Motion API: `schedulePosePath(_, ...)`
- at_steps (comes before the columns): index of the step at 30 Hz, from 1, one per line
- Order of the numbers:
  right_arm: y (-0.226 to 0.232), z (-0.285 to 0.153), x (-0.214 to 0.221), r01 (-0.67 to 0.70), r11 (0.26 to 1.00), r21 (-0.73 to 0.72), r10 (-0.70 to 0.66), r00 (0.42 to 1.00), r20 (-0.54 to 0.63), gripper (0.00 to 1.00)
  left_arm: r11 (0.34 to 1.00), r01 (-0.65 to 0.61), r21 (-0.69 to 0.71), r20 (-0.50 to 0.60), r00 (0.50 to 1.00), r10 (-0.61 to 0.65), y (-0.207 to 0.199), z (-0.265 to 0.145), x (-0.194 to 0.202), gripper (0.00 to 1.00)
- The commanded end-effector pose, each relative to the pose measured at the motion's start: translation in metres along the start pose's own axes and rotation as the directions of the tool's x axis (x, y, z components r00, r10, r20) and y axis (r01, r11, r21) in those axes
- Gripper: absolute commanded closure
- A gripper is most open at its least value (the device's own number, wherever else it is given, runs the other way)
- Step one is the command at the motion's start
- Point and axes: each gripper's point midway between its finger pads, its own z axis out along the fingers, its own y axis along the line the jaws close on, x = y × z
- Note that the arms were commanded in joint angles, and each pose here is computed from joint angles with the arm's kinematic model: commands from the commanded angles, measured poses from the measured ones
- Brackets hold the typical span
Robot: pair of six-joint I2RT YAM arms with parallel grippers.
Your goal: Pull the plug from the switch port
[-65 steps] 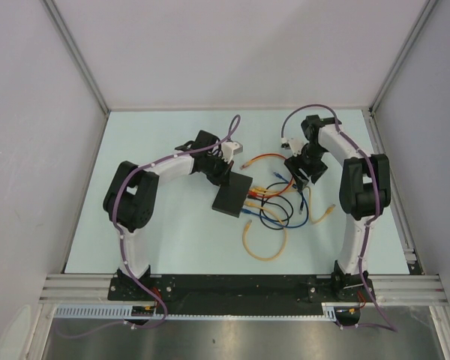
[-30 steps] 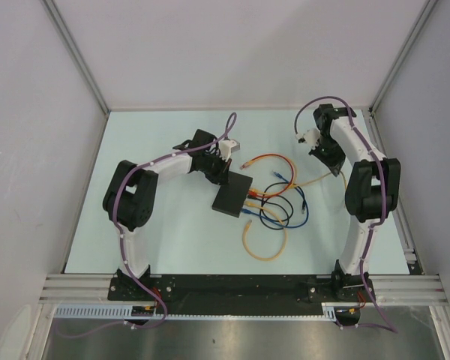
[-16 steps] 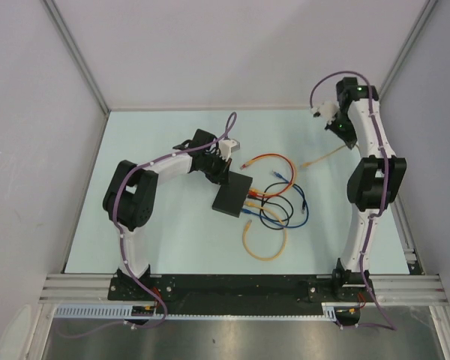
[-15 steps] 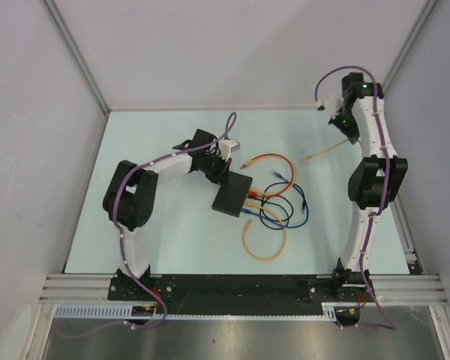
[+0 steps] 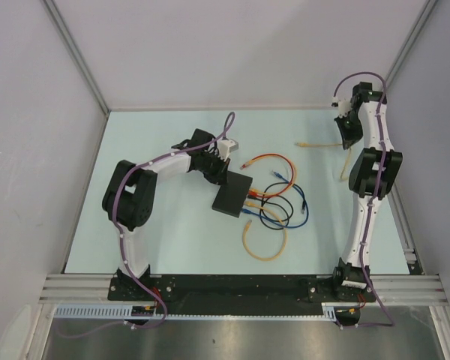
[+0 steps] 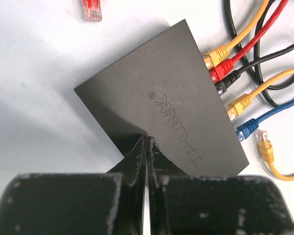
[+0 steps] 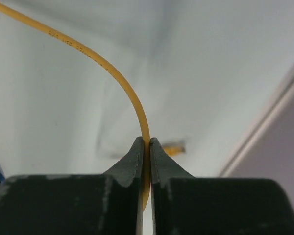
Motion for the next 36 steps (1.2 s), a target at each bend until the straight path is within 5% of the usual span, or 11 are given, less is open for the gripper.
schedulePosePath(1,0.005,-0.013,-0.047,-0.152,0.987,-0.046,0.158,0.970,0.183,0.51,1.000,-0.017,0.013,0.032,0.999,0.017,-0.005,-0.012,-0.016,0.96)
schedulePosePath(4,0.018,-0.032,-0.058,-0.142,0.986,-0.081,0.157,0.960,0.231,0.38,1.000,-0.017,-0.001,0.030,0.999,0.017,-0.006,-0.020,-0.017,0.93)
schedulePosePath(9,0.098,-0.088,-0.079,0.028,0.975,-0.222,0.052,0.938,0.344,0.36,0.997,0.011,-0.083,0.049,0.999,-0.007,-0.001,-0.049,-0.021,0.74)
schedulePosePath(13,0.192,-0.073,-0.050,0.182,0.903,-0.389,-0.073,0.957,0.280,0.38,0.986,0.134,-0.104,0.001,0.991,-0.134,0.012,-0.061,0.001,0.65)
schedulePosePath(18,0.279,-0.059,-0.012,0.275,0.789,-0.549,-0.198,0.960,0.196,0.41,0.973,0.203,-0.108,-0.050,0.977,-0.209,0.015,-0.056,0.026,0.65)
schedulePosePath(25,0.322,-0.022,0.009,0.317,0.729,-0.607,-0.310,0.943,0.120,0.43,0.960,0.277,-0.026,-0.095,0.956,-0.278,0.010,-0.052,0.046,0.68)
schedulePosePath(36,0.380,0.002,-0.012,0.381,0.600,-0.703,-0.382,0.909,0.166,0.42,0.958,0.286,0.017,-0.168,0.945,-0.280,-0.012,-0.062,0.083,0.69)
